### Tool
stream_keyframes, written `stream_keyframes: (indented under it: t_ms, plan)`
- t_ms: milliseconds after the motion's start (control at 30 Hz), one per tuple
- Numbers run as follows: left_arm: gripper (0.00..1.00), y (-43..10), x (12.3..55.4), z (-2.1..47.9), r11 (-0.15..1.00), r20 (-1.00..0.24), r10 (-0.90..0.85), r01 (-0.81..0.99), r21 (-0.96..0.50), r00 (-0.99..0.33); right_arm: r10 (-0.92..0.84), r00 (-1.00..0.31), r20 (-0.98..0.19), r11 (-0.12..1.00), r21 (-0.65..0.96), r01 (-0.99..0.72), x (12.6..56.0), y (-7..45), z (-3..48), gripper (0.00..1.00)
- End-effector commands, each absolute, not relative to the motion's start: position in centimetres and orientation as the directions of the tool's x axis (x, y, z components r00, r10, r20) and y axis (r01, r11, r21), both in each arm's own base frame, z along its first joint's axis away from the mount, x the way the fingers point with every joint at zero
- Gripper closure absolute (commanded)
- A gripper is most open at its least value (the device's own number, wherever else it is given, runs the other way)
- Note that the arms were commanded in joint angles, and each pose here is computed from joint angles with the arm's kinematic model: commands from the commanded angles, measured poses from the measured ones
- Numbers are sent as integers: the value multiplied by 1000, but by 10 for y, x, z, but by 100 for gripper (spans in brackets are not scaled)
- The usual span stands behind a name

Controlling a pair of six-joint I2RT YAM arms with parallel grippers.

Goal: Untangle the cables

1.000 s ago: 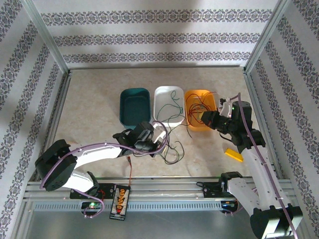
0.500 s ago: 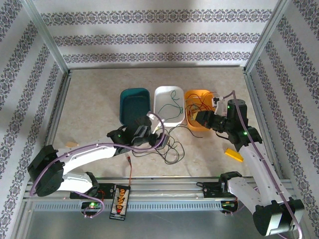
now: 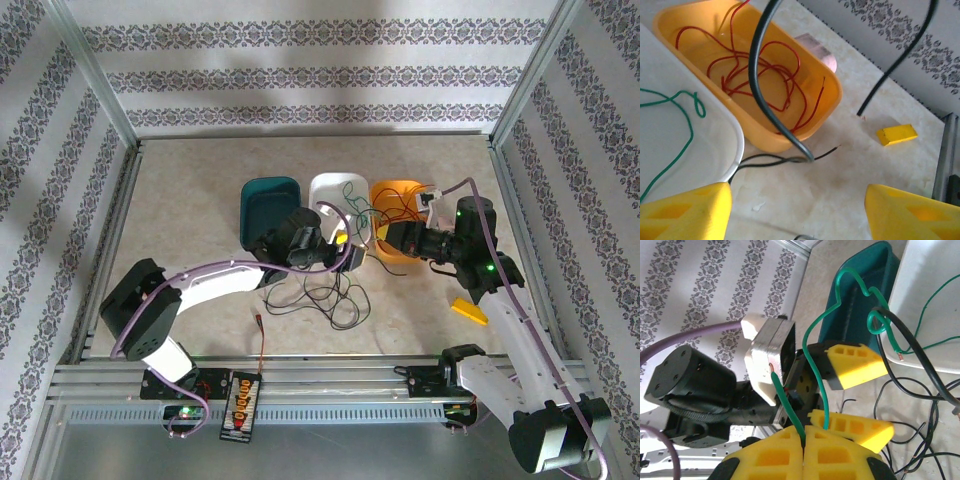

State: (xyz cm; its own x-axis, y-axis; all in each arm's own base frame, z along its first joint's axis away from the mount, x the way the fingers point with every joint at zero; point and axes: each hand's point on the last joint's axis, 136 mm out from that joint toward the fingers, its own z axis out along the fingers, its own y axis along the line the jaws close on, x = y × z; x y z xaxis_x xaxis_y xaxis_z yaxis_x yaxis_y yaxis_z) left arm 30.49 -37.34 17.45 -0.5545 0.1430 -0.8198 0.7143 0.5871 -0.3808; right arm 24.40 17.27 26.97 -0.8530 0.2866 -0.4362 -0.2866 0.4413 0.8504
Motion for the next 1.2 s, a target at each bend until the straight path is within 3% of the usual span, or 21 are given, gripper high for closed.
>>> stream_keyframes:
  t_ms: [0,100,167,267,333,700,967,1167]
  plan:
    - [30,-393,317,211,513,-865,33,751,-416,-501,257,-856,-448,401,856,-328,237,180,276,100]
    - [32,-397,330,203,524,-858,5,733,-434,-513,251,-857,-449,393,857,-334,235,181,278,100]
    - [40,-397,340,198,531,-849,-39,708,-465,-528,248,-857,-452,389,856,-339,234,182,279,100]
    - [82,-389,358,192,516,-805,-138,652,-556,-577,254,-852,-457,401,852,-337,233,180,278,100]
    - [98,-376,366,189,514,-774,-209,606,-607,-598,275,-841,-466,433,841,-324,235,175,276,100]
    - [100,-289,340,145,722,-737,-252,385,-575,-627,510,-705,-494,621,778,-96,269,106,255,100]
    - [100,-245,315,132,798,-740,-251,299,-523,-624,599,-598,-533,670,742,10,288,68,259,100]
    - [100,-235,305,135,805,-746,-247,297,-513,-618,561,-646,-517,646,762,-49,306,90,260,100]
